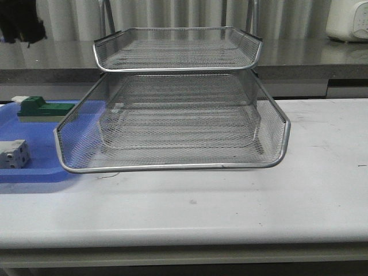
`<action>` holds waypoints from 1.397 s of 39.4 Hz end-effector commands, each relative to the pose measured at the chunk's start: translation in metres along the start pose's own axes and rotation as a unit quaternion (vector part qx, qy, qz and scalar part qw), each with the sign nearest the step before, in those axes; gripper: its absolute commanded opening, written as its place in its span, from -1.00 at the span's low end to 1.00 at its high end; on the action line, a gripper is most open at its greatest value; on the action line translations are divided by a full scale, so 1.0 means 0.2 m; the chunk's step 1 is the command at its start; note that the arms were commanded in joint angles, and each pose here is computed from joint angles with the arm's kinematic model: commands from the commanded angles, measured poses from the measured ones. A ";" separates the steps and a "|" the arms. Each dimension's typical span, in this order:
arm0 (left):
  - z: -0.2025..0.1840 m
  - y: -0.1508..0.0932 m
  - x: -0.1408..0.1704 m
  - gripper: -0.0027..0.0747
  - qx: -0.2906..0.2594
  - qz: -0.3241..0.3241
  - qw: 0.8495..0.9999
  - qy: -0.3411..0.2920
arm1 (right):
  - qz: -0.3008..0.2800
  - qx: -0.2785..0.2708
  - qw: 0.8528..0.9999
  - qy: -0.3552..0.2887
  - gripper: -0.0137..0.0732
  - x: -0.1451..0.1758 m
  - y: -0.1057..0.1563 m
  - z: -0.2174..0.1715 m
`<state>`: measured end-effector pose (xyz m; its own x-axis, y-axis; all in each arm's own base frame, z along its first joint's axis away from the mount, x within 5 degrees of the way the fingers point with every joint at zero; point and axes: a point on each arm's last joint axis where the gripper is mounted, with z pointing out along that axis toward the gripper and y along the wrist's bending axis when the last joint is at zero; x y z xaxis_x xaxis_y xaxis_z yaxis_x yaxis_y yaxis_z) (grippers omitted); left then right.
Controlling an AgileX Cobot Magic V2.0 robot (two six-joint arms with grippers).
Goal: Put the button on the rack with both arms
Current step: 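Carry the red button with the left gripper into the pulled-out tray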
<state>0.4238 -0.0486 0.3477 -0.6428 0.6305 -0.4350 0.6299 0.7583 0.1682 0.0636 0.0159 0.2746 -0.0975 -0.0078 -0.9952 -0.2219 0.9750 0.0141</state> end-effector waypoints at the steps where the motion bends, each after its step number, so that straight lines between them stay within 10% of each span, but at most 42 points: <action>1: -0.29 -0.16 -0.08 -0.66 0.000 0.026 0.998 -0.054 | 0.001 0.009 0.999 -0.051 -0.94 -0.08 -0.01 -0.01; 23: -0.13 -0.98 -0.32 -0.66 0.147 0.182 0.971 -0.048 | 0.001 0.009 0.999 -0.051 -0.94 -0.08 -0.01 -0.01; 43: 0.27 -1.05 -0.35 -0.64 0.157 0.181 0.971 0.004 | 0.001 0.009 0.999 -0.051 -0.94 -0.08 -0.01 -0.01; 55: 0.28 -1.05 -0.35 -0.11 0.156 0.175 0.972 0.006 | 0.001 0.009 0.999 -0.051 -0.94 -0.08 -0.01 -0.01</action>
<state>0.3673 -0.2621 0.2580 -0.3837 0.8759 -0.2924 0.9175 0.3976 -0.0129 0.0636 0.0159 0.2746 -0.0976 -0.0072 -0.9952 -0.2219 0.9750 0.0147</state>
